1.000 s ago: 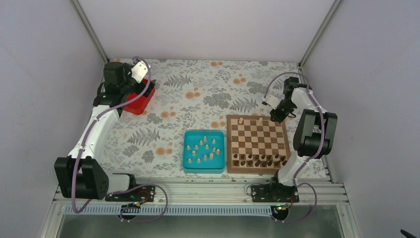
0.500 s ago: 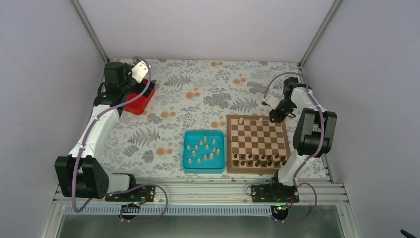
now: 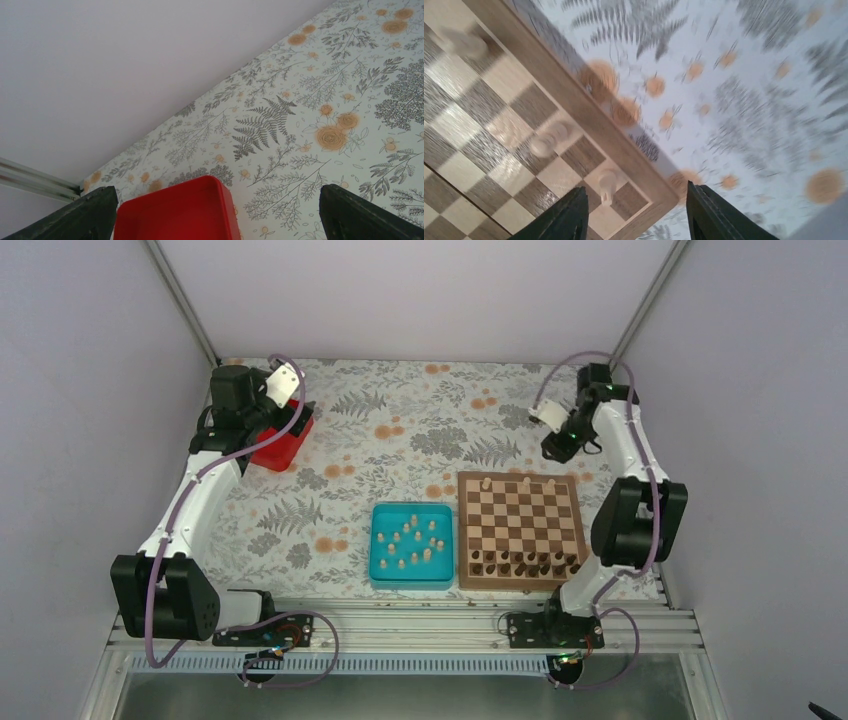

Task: Set up the chess pieces on the board
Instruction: Pick up the chess piece from the storage box.

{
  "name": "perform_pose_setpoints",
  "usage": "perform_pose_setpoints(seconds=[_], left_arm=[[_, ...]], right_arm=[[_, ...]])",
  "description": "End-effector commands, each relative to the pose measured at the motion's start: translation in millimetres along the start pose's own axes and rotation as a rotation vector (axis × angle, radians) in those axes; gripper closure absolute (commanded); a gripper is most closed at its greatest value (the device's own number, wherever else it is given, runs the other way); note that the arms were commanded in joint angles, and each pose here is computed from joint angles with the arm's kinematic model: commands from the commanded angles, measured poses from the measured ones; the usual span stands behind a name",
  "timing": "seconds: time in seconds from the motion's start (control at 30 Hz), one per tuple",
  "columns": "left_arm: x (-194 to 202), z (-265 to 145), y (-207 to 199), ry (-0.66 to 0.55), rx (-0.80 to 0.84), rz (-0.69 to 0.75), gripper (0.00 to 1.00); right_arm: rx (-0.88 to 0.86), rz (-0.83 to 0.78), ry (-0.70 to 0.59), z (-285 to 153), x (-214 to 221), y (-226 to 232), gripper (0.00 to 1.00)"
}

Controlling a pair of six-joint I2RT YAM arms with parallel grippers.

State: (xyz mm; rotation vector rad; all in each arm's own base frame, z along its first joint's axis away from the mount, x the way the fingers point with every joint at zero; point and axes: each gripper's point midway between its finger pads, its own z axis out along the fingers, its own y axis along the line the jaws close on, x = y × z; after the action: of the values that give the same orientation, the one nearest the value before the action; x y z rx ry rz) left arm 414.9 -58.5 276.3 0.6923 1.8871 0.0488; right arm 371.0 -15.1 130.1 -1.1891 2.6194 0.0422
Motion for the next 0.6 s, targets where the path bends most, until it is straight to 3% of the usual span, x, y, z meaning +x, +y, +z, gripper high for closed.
perform_pose_setpoints(seconds=[0.0, 0.17, 0.27, 0.4, 0.57], left_arm=[[-1.2, -1.4, -0.6, -0.017, 0.001, 0.0, 0.0], [-2.7, -0.6, -1.3, -0.02, 0.009, -0.005, 0.0], [-2.6, -1.8, -0.9, -0.02, 0.005, -0.003, 0.0], [-1.6, -4.2, -1.7, -0.021, 0.001, -0.002, 0.0], [0.0, -5.7, -2.3, -0.023, -0.004, -0.001, 0.0]], right_arm=[[0.046, -0.133, -0.064, -47.7, -55.7, 48.4, 0.47], [-0.03, -0.391, -0.08, -40.9, -121.6, 165.3, 0.47], [-0.081, -0.52, -0.054, -23.1, -138.1, 228.3, 0.47], [-0.174, -0.64, 0.022, 5.2, -134.2, 290.0, 0.49], [-0.25, -0.739, 0.112, 32.5, -105.2, 326.7, 0.5]])
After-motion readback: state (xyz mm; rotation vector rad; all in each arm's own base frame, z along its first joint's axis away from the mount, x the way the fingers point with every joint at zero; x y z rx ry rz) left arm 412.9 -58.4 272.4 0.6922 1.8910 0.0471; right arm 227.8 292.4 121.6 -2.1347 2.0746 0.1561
